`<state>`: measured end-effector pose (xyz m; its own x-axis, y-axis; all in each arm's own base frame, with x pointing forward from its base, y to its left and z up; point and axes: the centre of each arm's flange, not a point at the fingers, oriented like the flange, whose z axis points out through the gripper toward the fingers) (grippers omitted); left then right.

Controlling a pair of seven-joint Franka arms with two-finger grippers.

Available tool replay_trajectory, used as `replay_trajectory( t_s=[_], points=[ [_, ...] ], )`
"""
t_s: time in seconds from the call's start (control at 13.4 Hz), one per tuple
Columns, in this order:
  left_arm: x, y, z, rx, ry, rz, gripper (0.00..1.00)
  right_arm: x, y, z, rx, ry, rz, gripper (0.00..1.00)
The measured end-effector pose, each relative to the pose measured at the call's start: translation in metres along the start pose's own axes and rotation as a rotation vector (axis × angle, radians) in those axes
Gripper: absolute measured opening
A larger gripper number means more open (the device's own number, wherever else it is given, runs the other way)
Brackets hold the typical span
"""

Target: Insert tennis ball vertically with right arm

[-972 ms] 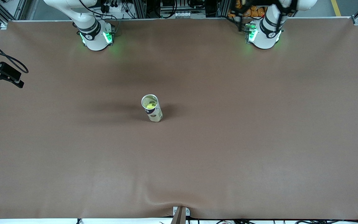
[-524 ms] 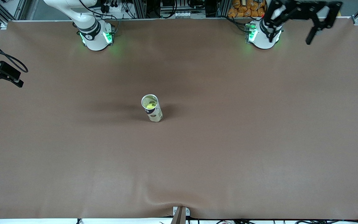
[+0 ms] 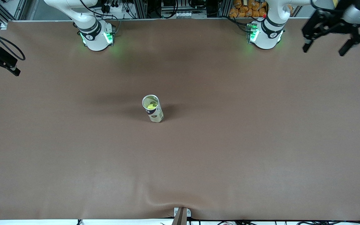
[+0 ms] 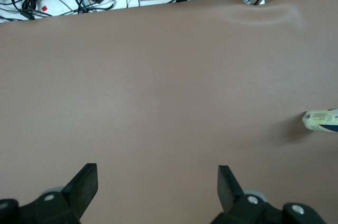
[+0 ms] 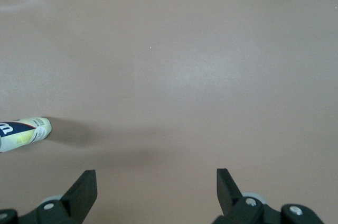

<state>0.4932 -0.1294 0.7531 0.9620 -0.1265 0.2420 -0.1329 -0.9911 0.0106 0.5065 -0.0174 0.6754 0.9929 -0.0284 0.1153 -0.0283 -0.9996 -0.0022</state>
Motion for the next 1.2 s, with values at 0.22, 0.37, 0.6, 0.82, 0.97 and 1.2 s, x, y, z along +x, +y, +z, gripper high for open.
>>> replay_trajectory(
  t_s=[0.22, 0.37, 0.6, 0.82, 0.97, 1.2],
  points=[
    [0.002, -0.04, 0.021, 0.003, -0.045, -0.019, 1.0, -0.011, 0.0, -0.001, 0.001, -0.003, -0.001, 1.0],
    [0.002, -0.055, 0.033, 0.01, -0.07, -0.045, 1.0, -0.015, 0.0, 0.0, 0.002, -0.006, -0.001, 1.0],
    [0.001, -0.073, 0.048, 0.015, -0.107, -0.053, 1.0, -0.018, 0.0, 0.001, 0.002, -0.006, -0.001, 1.0],
    [0.001, -0.091, 0.068, 0.017, -0.15, -0.077, 1.0, -0.017, 0.0, 0.002, 0.002, 0.002, -0.001, 1.0],
    [0.001, -0.096, 0.082, 0.014, -0.196, -0.085, 1.0, -0.016, 0.0, 0.003, 0.002, 0.006, -0.001, 1.0],
    [0.004, -0.104, 0.101, 0.01, -0.245, -0.097, 1.0, -0.016, 0.0, 0.003, 0.002, 0.007, -0.001, 1.0]
  ],
)
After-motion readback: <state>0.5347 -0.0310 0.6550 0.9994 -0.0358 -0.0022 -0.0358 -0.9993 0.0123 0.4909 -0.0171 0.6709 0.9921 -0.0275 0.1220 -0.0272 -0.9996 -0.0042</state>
